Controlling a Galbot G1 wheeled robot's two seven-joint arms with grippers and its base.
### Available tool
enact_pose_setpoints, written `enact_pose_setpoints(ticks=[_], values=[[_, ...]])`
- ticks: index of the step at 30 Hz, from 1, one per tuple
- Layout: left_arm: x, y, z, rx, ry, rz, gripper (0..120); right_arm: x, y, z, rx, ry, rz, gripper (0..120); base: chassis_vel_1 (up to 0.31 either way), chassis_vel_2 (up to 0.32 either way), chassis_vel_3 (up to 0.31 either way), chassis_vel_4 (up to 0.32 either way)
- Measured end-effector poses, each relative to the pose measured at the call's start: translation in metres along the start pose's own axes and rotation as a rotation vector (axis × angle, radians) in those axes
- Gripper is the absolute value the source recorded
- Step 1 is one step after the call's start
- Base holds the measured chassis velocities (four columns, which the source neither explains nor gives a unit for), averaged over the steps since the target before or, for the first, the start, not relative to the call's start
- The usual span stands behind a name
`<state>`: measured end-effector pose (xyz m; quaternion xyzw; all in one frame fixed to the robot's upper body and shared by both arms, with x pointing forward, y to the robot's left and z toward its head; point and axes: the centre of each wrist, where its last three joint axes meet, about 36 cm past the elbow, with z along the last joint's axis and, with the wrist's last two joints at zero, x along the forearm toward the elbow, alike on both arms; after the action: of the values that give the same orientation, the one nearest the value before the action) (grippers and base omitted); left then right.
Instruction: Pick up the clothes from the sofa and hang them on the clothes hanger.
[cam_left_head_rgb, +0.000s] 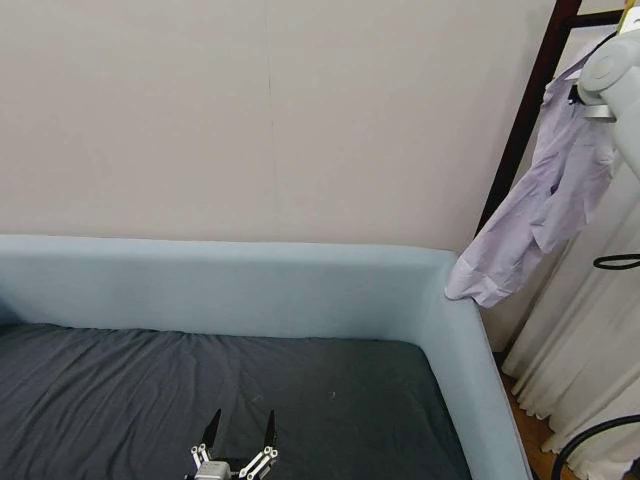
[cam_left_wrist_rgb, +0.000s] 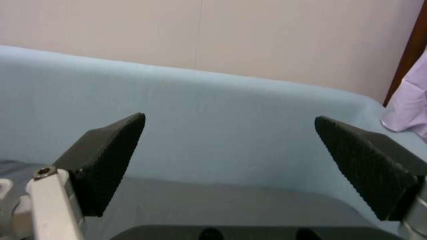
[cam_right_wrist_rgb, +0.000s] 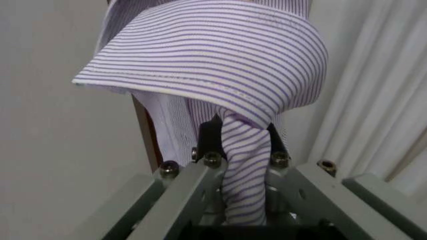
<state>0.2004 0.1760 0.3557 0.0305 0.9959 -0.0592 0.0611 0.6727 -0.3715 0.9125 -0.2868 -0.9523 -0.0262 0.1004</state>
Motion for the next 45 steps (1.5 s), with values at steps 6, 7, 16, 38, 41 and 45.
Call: enact_pose_setpoints(ticks=[6, 7, 16, 38, 41, 45], values=[[0.0, 0.001, -0.001, 0.0, -0.003, -0.003, 100, -0.004, 0.003, -0.004, -0.015, 0.018, -0.001, 1, 0.0, 0.0, 0.0, 0.0], [0.0, 0.001, -0.001, -0.001, -0.004, -0.004, 100, -0.004, 0.003, -0.004, -0.014, 0.019, -0.002, 1, 0.0, 0.0, 0.0, 0.0], [0.001, -0.001, 0.0, 0.005, -0.003, -0.005, 100, -0.01, 0.009, -0.014, -0.033, 0.044, -0.001, 1, 0.0, 0.0, 0.0, 0.0], [0.005, -0.002, 0.002, 0.017, -0.003, -0.013, 100, -0.008, 0.005, 0.0, 0.031, 0.006, -0.005, 23, 0.0, 0.0, 0.0, 0.0], [0.005, -0.003, 0.002, 0.019, -0.002, -0.013, 100, -0.002, 0.001, 0.009, 0.069, -0.03, -0.014, 37, 0.0, 0.0, 0.0, 0.0], [0.004, -0.004, 0.002, 0.021, -0.003, -0.014, 100, 0.01, -0.005, 0.018, 0.097, -0.065, -0.056, 51, 0.0, 0.0, 0.0, 0.0]])
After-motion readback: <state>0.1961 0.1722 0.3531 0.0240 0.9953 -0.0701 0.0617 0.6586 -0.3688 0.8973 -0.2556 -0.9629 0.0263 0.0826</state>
